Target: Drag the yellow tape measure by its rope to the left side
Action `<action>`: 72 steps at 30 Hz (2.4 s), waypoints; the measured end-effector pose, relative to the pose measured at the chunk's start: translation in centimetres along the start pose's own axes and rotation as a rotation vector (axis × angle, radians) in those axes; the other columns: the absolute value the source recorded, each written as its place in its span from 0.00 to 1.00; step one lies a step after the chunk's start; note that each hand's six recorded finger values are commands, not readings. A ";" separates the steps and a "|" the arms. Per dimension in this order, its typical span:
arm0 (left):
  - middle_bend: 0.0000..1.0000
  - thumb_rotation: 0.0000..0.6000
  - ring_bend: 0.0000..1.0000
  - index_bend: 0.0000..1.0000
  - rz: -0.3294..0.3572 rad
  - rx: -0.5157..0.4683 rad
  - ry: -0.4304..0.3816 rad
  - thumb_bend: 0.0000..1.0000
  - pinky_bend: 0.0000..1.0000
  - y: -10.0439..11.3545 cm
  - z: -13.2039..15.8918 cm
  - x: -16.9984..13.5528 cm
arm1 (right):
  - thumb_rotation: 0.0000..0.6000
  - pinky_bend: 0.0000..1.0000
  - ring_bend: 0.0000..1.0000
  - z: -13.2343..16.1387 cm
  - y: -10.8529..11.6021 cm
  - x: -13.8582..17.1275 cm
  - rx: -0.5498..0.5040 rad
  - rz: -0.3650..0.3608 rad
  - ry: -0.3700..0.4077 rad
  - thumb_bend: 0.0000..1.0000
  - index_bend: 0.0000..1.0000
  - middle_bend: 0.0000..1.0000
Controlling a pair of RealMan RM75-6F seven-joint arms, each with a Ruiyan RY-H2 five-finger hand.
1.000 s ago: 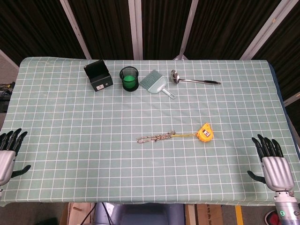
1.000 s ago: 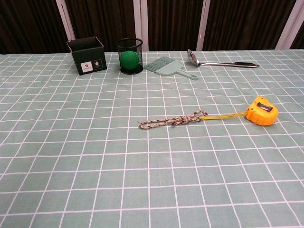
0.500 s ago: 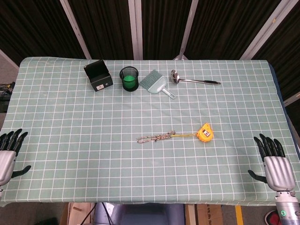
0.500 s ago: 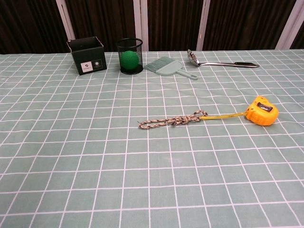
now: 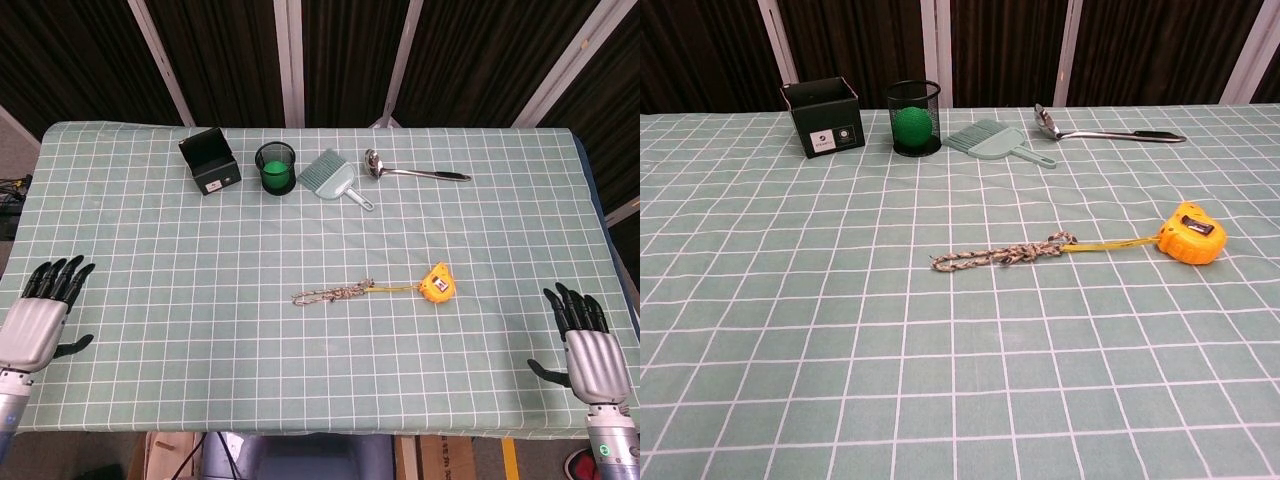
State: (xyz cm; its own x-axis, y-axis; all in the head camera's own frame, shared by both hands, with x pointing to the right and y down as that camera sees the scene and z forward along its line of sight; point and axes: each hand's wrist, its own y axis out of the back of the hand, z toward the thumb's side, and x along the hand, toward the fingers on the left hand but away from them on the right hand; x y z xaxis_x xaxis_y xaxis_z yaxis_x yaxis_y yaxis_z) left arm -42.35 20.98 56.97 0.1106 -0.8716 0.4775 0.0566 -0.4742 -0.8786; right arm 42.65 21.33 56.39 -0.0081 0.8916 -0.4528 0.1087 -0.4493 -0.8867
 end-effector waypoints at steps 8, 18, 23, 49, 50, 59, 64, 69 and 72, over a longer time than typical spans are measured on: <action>0.03 1.00 0.00 0.42 -0.039 0.019 -0.121 0.19 0.00 0.4 4.6 5.9 | 1.00 0.00 0.00 -0.3 0.0 -0.2 -0.035 0.009 -0.016 0.12 0.00 0.00; 0.04 1.00 0.00 0.45 -0.095 0.084 -0.266 0.29 0.00 0.7 12.6 13.4 | 1.00 0.00 0.00 -1.1 0.1 -0.4 -0.090 0.017 -0.048 0.12 0.00 0.00; 0.05 1.00 0.00 0.45 -0.123 0.104 -0.335 0.36 0.00 -0.2 16.9 15.7 | 1.00 0.00 0.00 -1.3 0.1 -0.4 -0.115 0.025 -0.061 0.12 0.00 0.00; 0.07 1.00 0.00 0.50 -0.252 0.133 -0.522 0.37 0.00 -6.4 29.4 16.9 | 1.00 0.00 0.00 -1.6 -0.2 -0.7 -0.181 0.059 -0.091 0.12 0.00 0.00; 0.07 1.00 0.00 0.50 -0.255 0.135 -0.526 0.37 0.00 -6.5 29.7 16.9 | 1.00 0.00 0.00 -1.7 -0.2 -0.7 -0.182 0.059 -0.092 0.12 0.00 0.00; 0.07 1.00 0.00 0.51 -0.284 0.139 -0.541 0.39 0.00 -7.9 30.9 16.6 | 1.00 0.00 0.00 -1.7 -0.1 -0.7 -0.193 0.060 -0.097 0.12 0.00 0.00; 0.07 1.00 0.00 0.52 -0.281 0.134 -0.539 0.40 0.00 -8.2 31.3 16.6 | 1.00 0.00 0.00 -1.8 -0.2 -0.7 -0.200 0.063 -0.100 0.12 0.00 0.00; 0.08 1.00 0.00 0.53 -0.283 0.131 -0.533 0.42 0.00 -8.4 31.3 16.7 | 1.00 0.00 0.00 -1.7 -0.2 -0.7 -0.206 0.064 -0.098 0.12 0.00 0.00; 0.08 1.00 0.00 0.53 -0.284 0.129 -0.533 0.44 0.00 -8.5 31.4 16.8 | 1.00 0.00 0.00 -1.7 -0.2 -0.7 -0.209 0.065 -0.100 0.12 0.00 0.00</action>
State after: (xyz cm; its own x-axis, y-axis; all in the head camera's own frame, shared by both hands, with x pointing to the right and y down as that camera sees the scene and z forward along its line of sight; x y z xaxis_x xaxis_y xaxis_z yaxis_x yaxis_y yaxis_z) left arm -9.84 14.29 72.33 0.5523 -0.5157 0.6550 0.2729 -0.6307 -0.7265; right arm 44.35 20.89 57.03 -0.0915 0.8464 -0.5246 0.3152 -0.4751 -0.8215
